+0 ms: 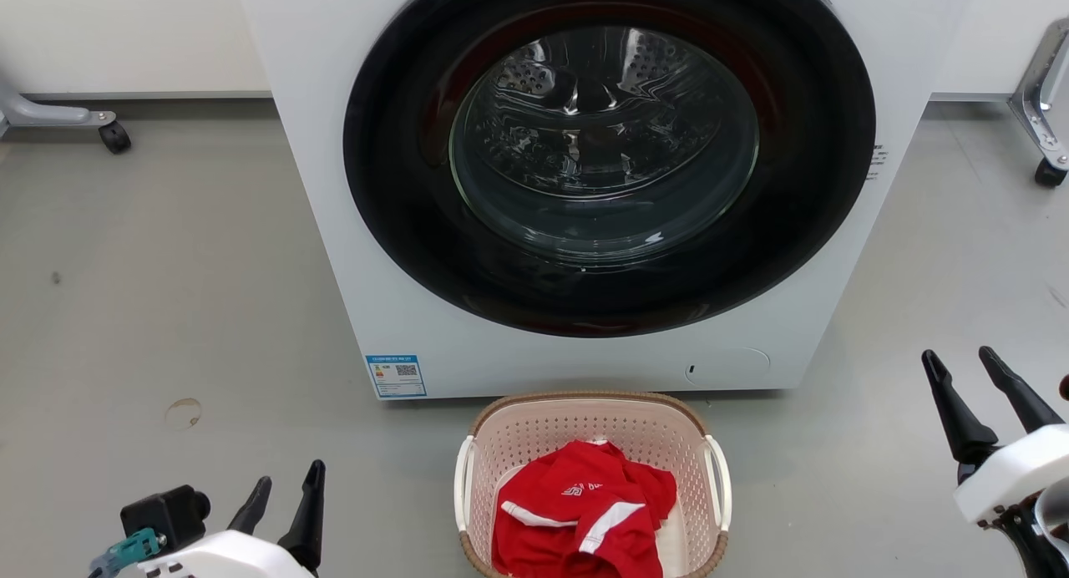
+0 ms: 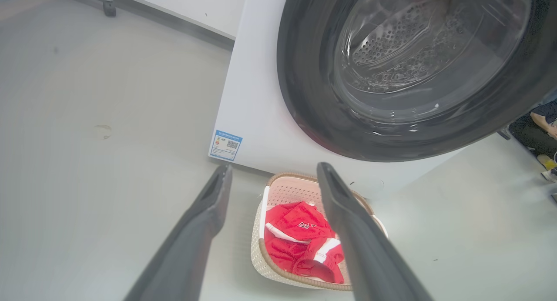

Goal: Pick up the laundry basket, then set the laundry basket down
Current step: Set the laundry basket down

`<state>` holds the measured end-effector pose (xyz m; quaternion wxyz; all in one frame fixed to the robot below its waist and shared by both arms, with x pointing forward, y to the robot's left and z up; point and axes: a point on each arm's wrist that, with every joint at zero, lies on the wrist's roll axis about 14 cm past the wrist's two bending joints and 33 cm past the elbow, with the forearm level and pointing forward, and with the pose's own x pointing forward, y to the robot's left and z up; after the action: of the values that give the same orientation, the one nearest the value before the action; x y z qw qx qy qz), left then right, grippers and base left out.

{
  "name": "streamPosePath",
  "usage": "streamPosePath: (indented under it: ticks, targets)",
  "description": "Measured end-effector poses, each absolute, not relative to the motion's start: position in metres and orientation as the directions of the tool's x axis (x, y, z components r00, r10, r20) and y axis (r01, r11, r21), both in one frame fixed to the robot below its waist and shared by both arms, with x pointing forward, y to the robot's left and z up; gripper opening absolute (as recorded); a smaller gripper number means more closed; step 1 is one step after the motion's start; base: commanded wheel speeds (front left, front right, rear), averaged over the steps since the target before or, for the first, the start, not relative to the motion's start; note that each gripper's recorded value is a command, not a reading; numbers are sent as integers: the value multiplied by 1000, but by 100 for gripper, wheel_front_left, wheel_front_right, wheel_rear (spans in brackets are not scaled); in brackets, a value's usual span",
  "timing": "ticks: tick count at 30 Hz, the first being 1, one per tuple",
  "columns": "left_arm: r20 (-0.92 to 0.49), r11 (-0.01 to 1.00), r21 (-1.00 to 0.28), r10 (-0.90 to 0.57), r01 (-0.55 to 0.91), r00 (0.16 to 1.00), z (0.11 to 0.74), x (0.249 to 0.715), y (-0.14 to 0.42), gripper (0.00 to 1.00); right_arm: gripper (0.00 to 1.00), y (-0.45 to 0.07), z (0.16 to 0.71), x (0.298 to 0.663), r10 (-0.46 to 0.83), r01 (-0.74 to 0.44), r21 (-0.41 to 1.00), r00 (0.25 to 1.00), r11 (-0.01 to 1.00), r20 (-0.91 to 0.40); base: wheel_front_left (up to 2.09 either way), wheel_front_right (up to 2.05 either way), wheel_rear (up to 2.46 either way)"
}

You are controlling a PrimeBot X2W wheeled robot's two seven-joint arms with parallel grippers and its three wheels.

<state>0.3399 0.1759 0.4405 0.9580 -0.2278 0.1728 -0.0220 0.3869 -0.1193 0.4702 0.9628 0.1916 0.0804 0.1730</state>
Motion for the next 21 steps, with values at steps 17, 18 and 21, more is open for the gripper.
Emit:
streamPosePath:
  ticks: [17,18,21]
  targets:
    - [-351,891,-452,-123,-53,928,447,322,178,100,100,-140,465,377,302,-244,402,949,883,-88,0,0,0]
    - [-352,891,-451,-122,-54,928,448,322,178,100,100,-140,466,378,302,-244,399,949,884,-89,0,0,0]
    - [-350,890,-454,-126,-50,928,449,322,177,100,100,-139,469,378,305,-249,398,949,883,-82,0,0,0]
